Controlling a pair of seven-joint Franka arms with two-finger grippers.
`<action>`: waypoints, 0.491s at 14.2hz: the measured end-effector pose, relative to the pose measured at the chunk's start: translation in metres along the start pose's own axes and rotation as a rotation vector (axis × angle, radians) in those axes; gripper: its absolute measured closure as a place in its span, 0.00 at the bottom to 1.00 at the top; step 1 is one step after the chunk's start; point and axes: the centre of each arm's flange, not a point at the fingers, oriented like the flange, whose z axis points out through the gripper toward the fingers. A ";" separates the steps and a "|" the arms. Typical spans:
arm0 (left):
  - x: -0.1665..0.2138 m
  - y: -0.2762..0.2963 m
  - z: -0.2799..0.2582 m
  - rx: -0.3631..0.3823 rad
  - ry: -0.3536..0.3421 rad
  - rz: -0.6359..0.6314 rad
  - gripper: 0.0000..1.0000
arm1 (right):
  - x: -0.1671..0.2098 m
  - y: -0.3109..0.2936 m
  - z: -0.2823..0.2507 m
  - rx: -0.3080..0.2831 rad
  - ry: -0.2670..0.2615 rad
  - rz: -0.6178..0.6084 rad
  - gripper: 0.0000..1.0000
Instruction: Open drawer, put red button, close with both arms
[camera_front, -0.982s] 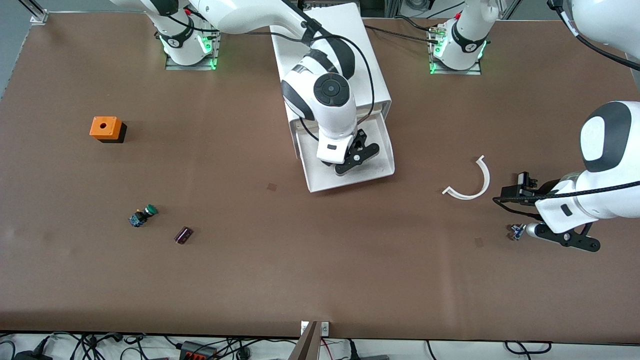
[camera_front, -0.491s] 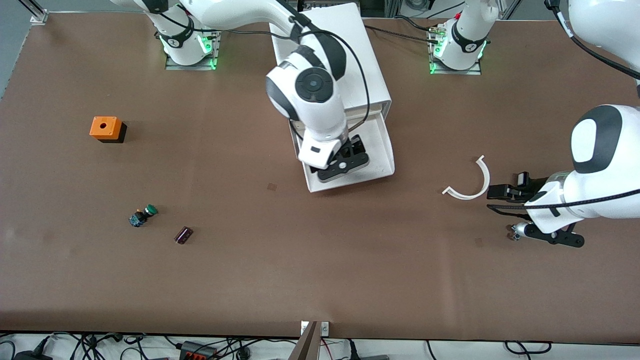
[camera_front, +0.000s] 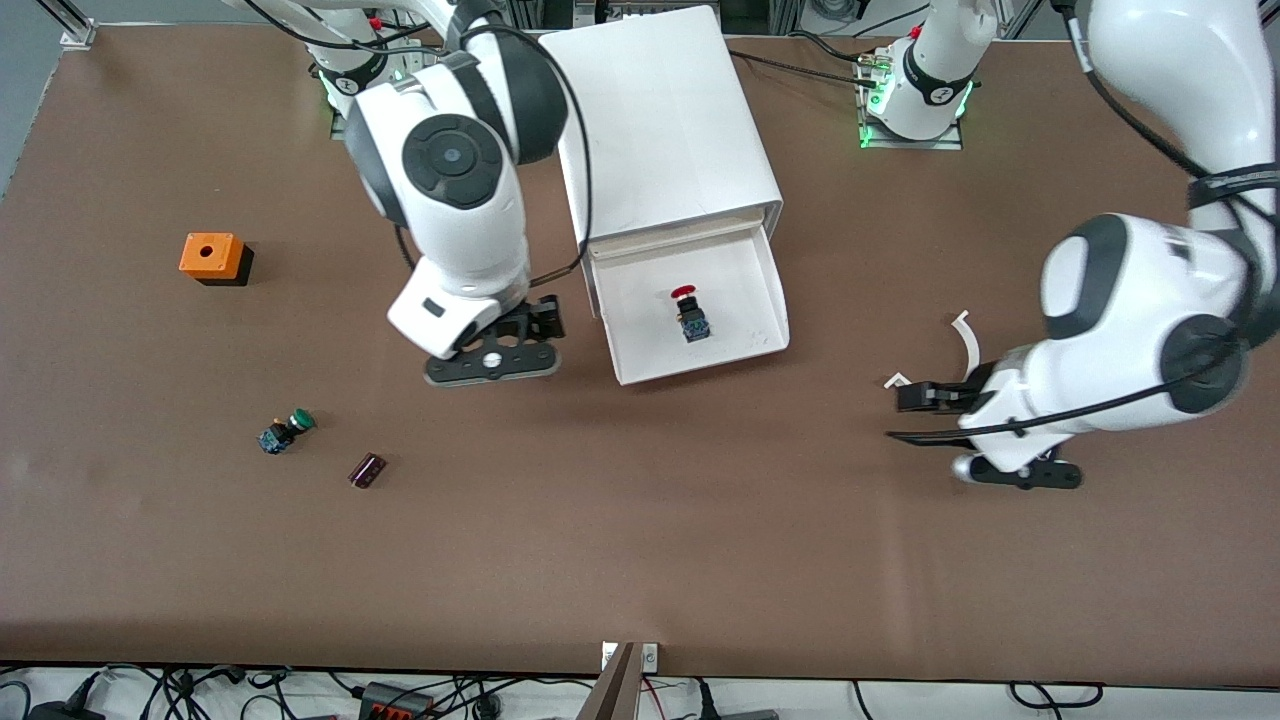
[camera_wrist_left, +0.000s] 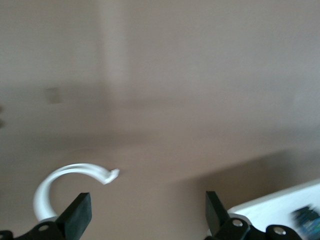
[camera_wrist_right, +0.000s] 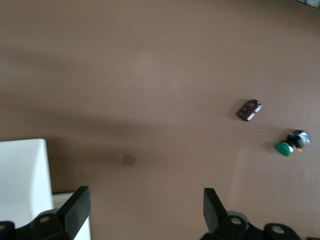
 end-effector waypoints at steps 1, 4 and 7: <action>-0.002 0.024 0.010 -0.006 0.023 -0.007 0.00 | 0.000 0.015 0.007 -0.009 -0.019 -0.009 0.00; -0.008 0.084 0.046 -0.026 0.074 -0.051 0.00 | 0.011 0.074 0.024 -0.014 -0.058 -0.080 0.00; -0.009 0.127 0.082 -0.056 0.123 -0.102 0.00 | 0.021 0.134 0.027 0.032 -0.073 -0.035 0.00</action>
